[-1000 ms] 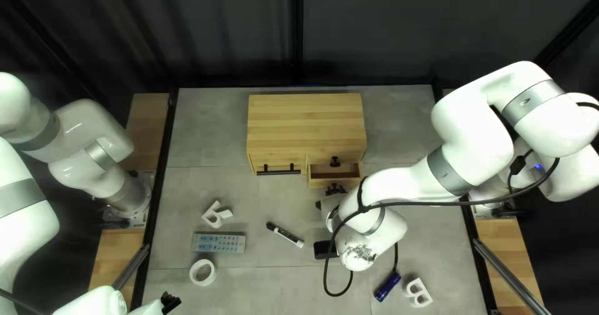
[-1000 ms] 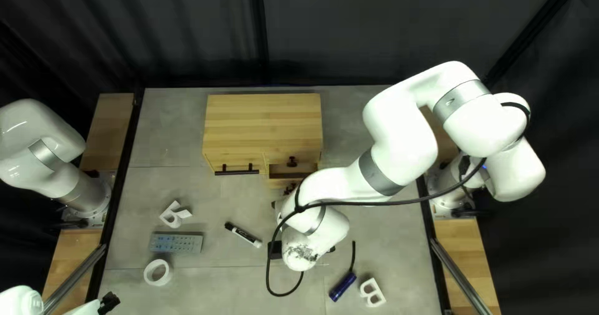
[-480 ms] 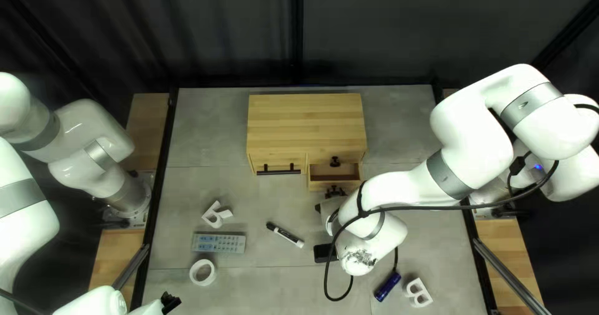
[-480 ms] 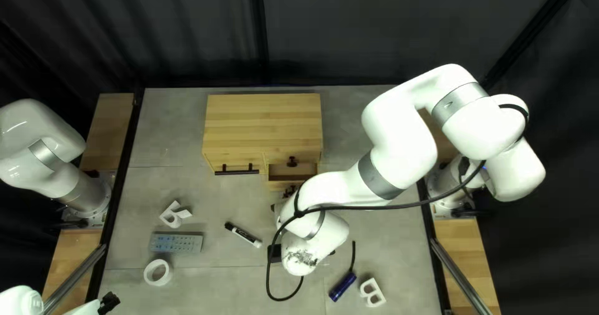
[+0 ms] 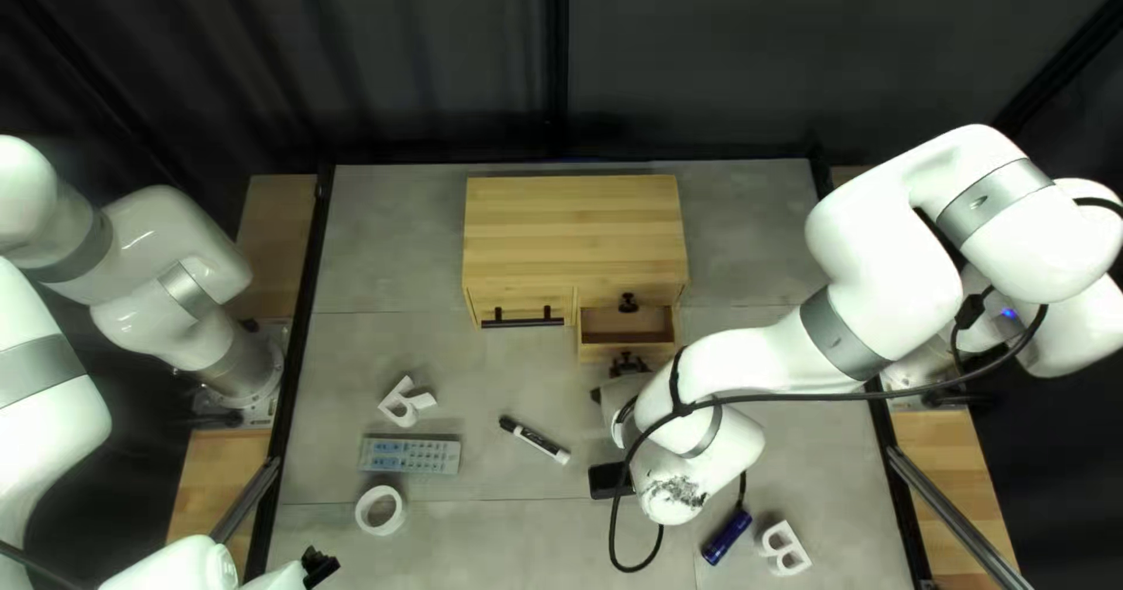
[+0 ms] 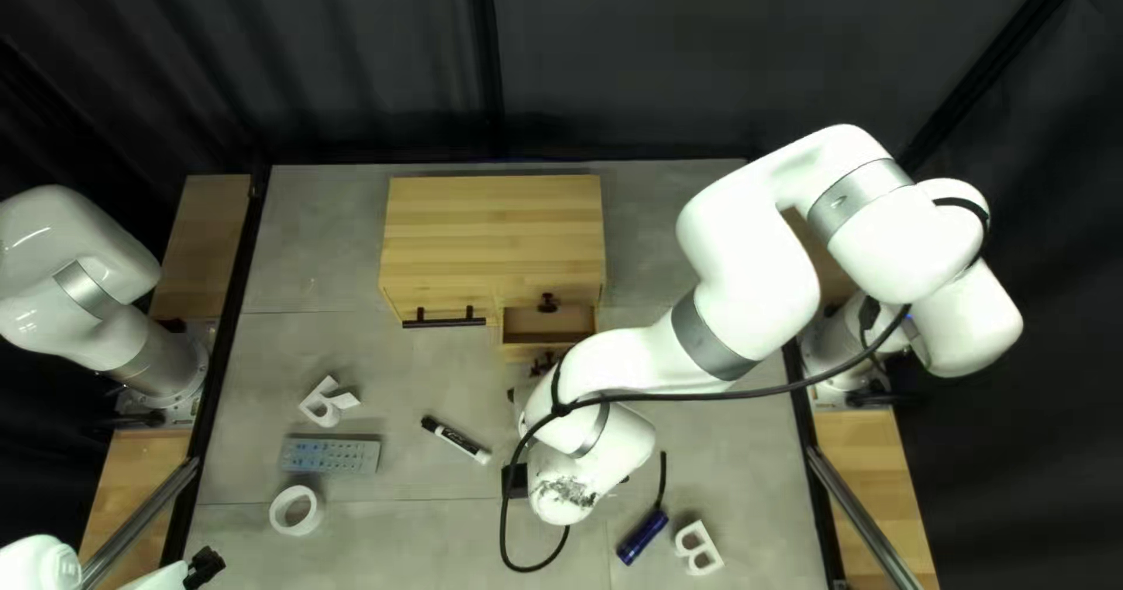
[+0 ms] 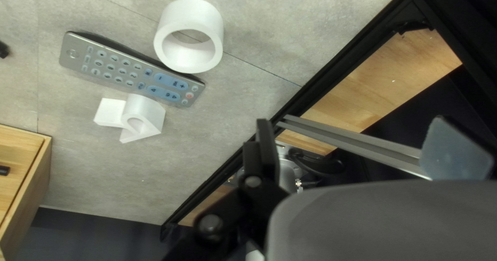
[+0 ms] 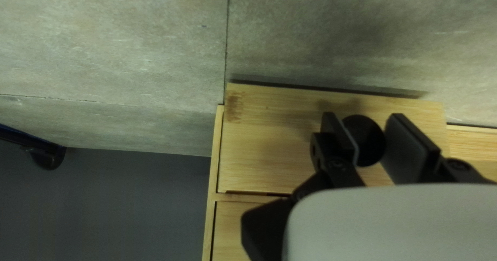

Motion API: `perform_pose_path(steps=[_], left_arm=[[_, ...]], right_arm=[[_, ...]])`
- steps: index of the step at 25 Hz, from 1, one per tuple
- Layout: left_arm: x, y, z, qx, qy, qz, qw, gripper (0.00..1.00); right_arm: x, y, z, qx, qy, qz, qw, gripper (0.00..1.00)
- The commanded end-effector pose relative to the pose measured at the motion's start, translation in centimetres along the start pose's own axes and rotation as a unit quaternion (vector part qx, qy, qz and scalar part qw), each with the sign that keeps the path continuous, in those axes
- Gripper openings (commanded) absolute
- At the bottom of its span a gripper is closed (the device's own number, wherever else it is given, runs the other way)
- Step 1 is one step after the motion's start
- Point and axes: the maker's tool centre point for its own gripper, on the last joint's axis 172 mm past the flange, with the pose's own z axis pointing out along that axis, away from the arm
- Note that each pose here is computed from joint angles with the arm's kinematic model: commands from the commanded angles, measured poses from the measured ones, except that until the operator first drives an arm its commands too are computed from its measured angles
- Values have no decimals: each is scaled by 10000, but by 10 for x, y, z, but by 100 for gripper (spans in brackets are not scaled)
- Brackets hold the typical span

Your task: Open drawers and place objects into drawer and close

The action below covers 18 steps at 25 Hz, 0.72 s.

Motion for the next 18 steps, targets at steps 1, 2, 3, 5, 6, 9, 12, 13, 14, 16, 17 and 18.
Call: perform_pose_path(steps=[1,2,3,5,6,9,12,13,14,16,17,18], left_arm=[[0,0,0,0,0,0,10000,100],[0,0,0,0,0,0,10000,100],[0,0,0,0,0,0,10000,100],[0,0,0,0,0,0,10000,100],[0,0,0,0,0,0,10000,100],[0,0,0,0,0,0,10000,100],[0,0,0,0,0,0,10000,100],[0,0,0,0,0,0,10000,100],[0,0,0,0,0,0,10000,100],[0,0,0,0,0,0,10000,100],[0,0,0,0,0,0,10000,100],[0,0,0,0,0,0,10000,100]], right_arm=[[2,2,-6,-41,23,17,10000,2],[3,3,-8,-54,35,23,10000,2],[4,3,-9,-59,40,27,10000,2],[5,2,-12,-72,56,32,10000,2],[6,2,-12,-74,60,32,9999,2],[8,2,-13,-74,77,29,9999,2],[13,1,-11,-66,100,22,9999,2],[14,1,-11,-66,106,19,9999,2],[15,1,-10,-67,116,16,9999,2],[16,1,-10,-70,126,13,9999,2],[16,1,-11,-72,129,13,9999,2],[16,1,-11,-74,131,14,9999,2]])
